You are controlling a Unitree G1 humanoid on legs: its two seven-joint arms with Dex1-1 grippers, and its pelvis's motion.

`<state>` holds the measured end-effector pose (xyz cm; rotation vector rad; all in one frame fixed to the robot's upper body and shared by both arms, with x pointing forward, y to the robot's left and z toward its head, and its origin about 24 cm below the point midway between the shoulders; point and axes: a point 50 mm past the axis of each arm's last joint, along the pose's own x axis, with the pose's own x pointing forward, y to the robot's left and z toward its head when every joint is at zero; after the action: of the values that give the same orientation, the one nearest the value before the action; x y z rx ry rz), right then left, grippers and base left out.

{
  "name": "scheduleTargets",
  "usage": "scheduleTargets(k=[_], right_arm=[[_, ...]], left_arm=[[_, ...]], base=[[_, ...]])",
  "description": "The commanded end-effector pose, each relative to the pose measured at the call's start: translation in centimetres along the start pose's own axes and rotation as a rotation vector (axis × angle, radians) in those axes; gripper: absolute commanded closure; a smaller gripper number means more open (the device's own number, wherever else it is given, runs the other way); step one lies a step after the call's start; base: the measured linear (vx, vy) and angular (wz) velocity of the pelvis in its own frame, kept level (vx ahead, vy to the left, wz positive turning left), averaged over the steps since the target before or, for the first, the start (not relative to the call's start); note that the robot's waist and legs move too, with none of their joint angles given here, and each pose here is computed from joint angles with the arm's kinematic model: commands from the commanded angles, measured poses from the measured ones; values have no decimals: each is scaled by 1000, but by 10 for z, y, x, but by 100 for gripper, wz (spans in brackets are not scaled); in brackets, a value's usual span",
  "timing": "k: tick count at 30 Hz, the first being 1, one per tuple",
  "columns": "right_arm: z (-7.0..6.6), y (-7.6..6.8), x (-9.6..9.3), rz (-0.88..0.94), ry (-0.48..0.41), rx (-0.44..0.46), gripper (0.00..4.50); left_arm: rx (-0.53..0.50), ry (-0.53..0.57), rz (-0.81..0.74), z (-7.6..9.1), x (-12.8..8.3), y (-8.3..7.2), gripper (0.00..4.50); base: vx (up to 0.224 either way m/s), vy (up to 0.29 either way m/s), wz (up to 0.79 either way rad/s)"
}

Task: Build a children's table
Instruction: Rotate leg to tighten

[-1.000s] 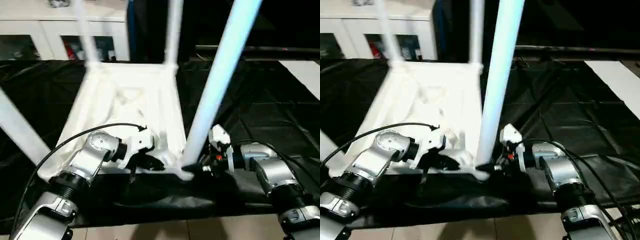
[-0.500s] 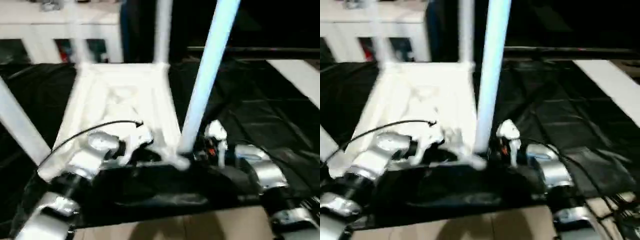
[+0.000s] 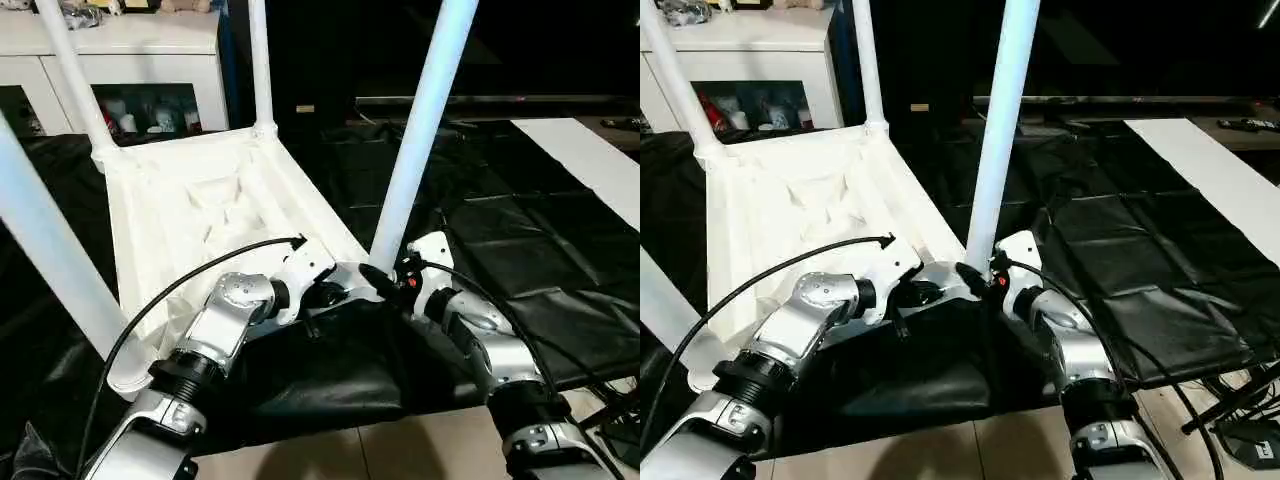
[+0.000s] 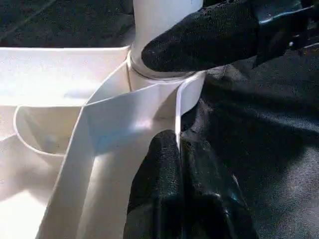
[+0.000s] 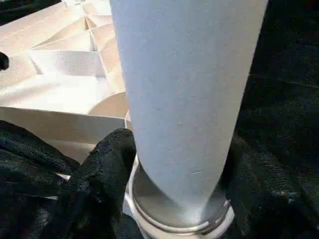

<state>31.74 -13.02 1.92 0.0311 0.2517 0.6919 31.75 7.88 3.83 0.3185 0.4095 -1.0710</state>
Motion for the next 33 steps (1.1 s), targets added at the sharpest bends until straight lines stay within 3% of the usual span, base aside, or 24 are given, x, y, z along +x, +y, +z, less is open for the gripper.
scheduleTargets(k=[1, 2, 5, 7, 10, 19, 23, 26, 31, 33], right_arm=[[-19, 24, -2, 261, 118, -23, 152], [-16, 14, -14, 311, 125, -41, 152], [-15, 8, -25, 342, 133, -71, 152], [-12, -5, -47, 377, 159, -146, 152], [-3, -30, -84, 397, 197, -145, 152], [22, -52, -132, 381, 167, -121, 152], [32, -53, -138, 360, 112, -86, 152], [42, -56, -136, 258, 7, -61, 152], [43, -61, -129, 94, -43, -40, 152], [36, -65, -120, -81, -45, -16, 144]], left_arm=[[71, -37, -167, 9, 14, -26, 450], [86, -25, -190, 5, 9, -25, 450], [94, -21, -203, 4, 6, -25, 450], [109, -19, -232, 1, 0, -23, 450], [124, 1, -258, -5, -10, -19, 450], [198, 17, -394, -11, -32, -19, 450], [215, 4, -434, -10, -38, -19, 450], [228, -6, -463, -8, -45, -19, 450], [247, -25, -428, -5, -48, -19, 450], [230, -87, -359, 1, -53, -19, 406]], base=[[0, 0, 0], [0, 0, 0], [0, 0, 0], [27, -9, 4], [38, -12, 5], [0, 0, 0], [0, 0, 0], [0, 0, 0], [0, 0, 0], [0, 0, 0]])
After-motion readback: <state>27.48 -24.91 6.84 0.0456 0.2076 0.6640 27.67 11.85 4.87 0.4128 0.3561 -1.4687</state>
